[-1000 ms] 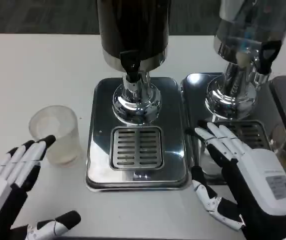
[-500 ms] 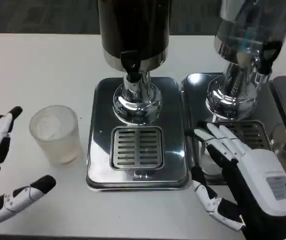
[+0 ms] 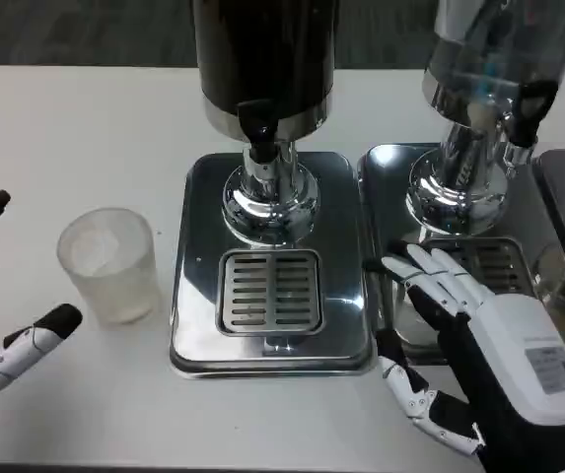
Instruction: Grasp the cup under the faucet to collect the drink, then remove the cup.
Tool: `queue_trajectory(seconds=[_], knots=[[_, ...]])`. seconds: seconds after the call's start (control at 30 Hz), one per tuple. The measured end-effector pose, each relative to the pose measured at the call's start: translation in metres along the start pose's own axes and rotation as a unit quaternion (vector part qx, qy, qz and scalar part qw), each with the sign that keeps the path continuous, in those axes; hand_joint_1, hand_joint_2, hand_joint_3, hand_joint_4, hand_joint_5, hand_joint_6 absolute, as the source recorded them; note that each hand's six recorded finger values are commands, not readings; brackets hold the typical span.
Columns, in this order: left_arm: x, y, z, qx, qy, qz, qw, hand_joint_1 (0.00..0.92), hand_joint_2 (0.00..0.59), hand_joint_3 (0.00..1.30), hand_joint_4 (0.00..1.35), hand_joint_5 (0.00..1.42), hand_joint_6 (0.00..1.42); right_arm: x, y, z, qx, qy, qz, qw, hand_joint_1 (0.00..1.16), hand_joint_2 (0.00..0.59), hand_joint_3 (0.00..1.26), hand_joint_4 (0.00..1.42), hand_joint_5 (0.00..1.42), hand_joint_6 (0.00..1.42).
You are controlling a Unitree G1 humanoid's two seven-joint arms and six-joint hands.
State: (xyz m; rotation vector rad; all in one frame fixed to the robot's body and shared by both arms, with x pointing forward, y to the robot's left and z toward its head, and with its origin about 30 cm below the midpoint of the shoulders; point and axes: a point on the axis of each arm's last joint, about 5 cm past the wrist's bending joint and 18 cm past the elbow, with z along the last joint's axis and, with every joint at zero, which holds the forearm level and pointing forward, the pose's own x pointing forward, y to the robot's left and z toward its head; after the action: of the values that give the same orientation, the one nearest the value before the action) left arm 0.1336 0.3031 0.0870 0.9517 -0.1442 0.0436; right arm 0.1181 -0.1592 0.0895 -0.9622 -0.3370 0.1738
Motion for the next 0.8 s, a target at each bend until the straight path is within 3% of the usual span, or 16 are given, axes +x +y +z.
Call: queue_trajectory(seconds=[0.4,0.67,0.8], knots=[[0.016,-0.003,-0.01,-0.008,0.018,0.001,0.9998,0.0,0.053,0.0,0.0,0.0,0.01,0.001,0.0001,-0.0009,0.003,0.001,-0.001,1.0,0.5,0.52,0.24,0.12,0.1,0.27],[0.025,-0.007,-0.0065,-0.012,0.005,-0.008,0.9999,0.0,0.047,0.0,0.0,0.0,0.02,-0.001,-0.0045,-0.0064,0.007,0.002,-0.002,1.0,0.5,0.52,0.24,0.12,0.1,0.27],[0.029,-0.009,-0.0087,-0.026,0.013,-0.022,0.9993,0.0,0.044,0.0,0.0,0.0,0.02,-0.001,-0.0052,-0.0071,0.006,0.002,-0.003,1.0,0.5,0.52,0.24,0.12,0.11,0.28]])
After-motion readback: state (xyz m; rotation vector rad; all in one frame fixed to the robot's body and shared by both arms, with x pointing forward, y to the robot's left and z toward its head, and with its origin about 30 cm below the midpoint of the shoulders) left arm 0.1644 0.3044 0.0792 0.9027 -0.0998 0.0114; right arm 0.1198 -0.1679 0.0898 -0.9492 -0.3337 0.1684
